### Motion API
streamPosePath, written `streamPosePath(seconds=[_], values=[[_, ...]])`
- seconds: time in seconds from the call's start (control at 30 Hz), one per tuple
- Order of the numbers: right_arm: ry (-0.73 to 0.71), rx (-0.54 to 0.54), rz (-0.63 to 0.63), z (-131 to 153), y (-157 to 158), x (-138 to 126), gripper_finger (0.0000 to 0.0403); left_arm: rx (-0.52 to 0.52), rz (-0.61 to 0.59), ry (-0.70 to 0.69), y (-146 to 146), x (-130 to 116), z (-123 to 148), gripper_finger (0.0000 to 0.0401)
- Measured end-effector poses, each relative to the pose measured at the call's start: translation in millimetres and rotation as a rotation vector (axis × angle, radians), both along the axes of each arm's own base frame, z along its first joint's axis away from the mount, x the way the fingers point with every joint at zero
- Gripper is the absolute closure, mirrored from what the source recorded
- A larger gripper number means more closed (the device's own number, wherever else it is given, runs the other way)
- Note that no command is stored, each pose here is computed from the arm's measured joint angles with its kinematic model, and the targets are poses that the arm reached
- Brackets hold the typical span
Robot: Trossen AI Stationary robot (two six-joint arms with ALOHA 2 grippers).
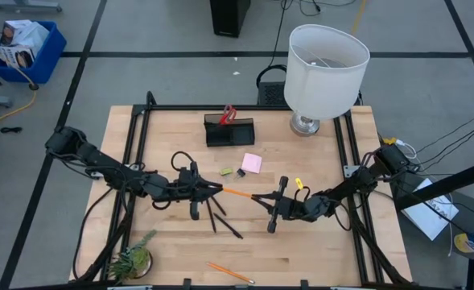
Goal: Pick and place office supplies into organizer
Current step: Put the yellow pencil into the black desk organizer
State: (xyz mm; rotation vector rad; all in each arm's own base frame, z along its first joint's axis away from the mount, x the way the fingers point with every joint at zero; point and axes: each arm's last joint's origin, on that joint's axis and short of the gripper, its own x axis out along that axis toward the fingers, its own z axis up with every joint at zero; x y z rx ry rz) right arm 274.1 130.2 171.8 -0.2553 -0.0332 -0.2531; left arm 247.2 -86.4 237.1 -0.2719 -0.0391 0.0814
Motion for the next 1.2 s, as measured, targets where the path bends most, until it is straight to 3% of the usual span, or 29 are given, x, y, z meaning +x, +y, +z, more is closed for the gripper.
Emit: streamPosePath(seconds=[0.17,0.3,0.47,0.63,0.83,1.2], values=[[-0.001,-0.02,-0.011,1,0,0,0.037,-0.013,0.045,-0.003,2,0,0,0.0359],[-0.015,-0.013,0.003,2,1,-1,0.0333,0.013,0.086,-0.001,4,0,0,0.0379],[-0.021,-0.024,-0.004,3,1,-1,0.0281,0.015,0.1,-0.01,5,0,1,0.0376],[-0.031,0.032,-0.054,4,9,-7,0.0248,0.028,0.146,-0.014,8,1,2,0.0368],[0.019,-0.063,-0.175,4,26,-23,0.0239,0.058,0.25,-0.003,19,3,2,0.0378],[0.069,-0.081,-0.252,0,51,-46,0.0241,0.053,0.436,0.037,59,-9,16,0.0379]])
